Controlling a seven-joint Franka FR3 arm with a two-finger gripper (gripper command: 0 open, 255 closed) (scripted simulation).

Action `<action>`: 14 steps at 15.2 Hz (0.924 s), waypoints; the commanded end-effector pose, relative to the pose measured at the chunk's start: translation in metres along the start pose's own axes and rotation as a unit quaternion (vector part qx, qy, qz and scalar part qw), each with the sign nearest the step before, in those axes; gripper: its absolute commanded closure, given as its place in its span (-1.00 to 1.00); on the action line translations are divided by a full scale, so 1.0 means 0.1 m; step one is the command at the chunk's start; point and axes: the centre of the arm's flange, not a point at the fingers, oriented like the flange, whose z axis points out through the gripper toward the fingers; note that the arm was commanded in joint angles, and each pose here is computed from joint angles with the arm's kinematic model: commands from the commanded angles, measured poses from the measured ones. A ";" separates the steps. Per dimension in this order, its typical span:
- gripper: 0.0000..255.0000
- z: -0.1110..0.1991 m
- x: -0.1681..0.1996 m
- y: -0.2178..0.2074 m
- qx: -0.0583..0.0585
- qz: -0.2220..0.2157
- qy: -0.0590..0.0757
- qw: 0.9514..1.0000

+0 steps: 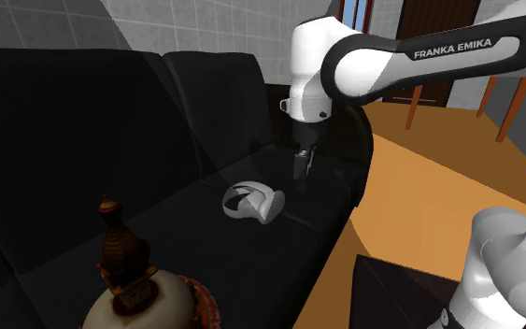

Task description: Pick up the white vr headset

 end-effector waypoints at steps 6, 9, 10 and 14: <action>-1.00 0.19 0.87 0.17 0.016 0.050 0.001 0.999; -1.00 0.26 1.25 0.28 0.022 0.071 0.001 0.997; -1.00 0.29 1.37 0.32 0.024 0.078 0.001 0.997; -1.00 0.38 1.82 0.47 0.032 0.104 0.001 0.994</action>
